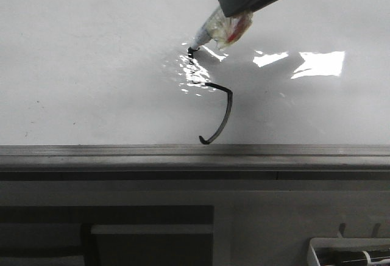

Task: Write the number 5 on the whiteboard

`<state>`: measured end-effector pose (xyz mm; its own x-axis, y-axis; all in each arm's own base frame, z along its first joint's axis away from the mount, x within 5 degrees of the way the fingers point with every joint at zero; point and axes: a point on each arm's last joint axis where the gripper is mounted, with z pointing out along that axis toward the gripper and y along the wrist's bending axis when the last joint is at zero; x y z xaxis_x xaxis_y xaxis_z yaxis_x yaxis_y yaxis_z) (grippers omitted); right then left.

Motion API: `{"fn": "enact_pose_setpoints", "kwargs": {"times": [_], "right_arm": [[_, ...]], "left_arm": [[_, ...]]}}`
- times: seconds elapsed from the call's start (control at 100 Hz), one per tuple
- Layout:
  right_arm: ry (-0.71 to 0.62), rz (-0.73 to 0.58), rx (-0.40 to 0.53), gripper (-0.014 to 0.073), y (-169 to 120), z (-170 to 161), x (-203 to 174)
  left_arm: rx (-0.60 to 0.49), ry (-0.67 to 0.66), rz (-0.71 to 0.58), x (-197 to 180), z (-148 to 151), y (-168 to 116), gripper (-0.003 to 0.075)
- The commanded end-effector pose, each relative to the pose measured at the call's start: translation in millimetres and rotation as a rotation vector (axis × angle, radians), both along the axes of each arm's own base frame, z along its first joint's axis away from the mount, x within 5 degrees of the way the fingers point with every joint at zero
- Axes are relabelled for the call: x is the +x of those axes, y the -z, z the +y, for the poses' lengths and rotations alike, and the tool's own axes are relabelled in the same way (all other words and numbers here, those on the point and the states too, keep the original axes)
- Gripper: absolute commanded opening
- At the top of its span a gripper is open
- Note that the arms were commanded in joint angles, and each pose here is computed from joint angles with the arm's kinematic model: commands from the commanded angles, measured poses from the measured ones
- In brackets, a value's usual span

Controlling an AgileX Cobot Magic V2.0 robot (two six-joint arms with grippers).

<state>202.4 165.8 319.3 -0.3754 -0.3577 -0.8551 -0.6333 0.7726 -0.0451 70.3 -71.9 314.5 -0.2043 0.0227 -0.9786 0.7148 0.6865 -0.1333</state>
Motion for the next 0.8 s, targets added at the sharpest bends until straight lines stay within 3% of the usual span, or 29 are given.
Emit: {"fn": "enact_pose_setpoints", "kwargs": {"times": [0.0, 0.55, 0.79], "right_arm": [[-0.007, -0.088, 0.051, -0.0040, -18.3, 1.1, 2.8], [0.103, 0.048, -0.074, -0.0040, -5.7, -21.4, 6.1], [0.172, 0.025, -0.101, -0.0040, -11.5, -31.9, 3.7]], "left_arm": [[-0.061, -0.034, -0.024, 2.0, 1.7, -12.2, -0.0020], [-0.061, -0.034, -0.024, 2.0, 1.7, -12.2, -0.0020], [-0.061, -0.034, -0.024, 2.0, 1.7, -12.2, -0.0020]]}}
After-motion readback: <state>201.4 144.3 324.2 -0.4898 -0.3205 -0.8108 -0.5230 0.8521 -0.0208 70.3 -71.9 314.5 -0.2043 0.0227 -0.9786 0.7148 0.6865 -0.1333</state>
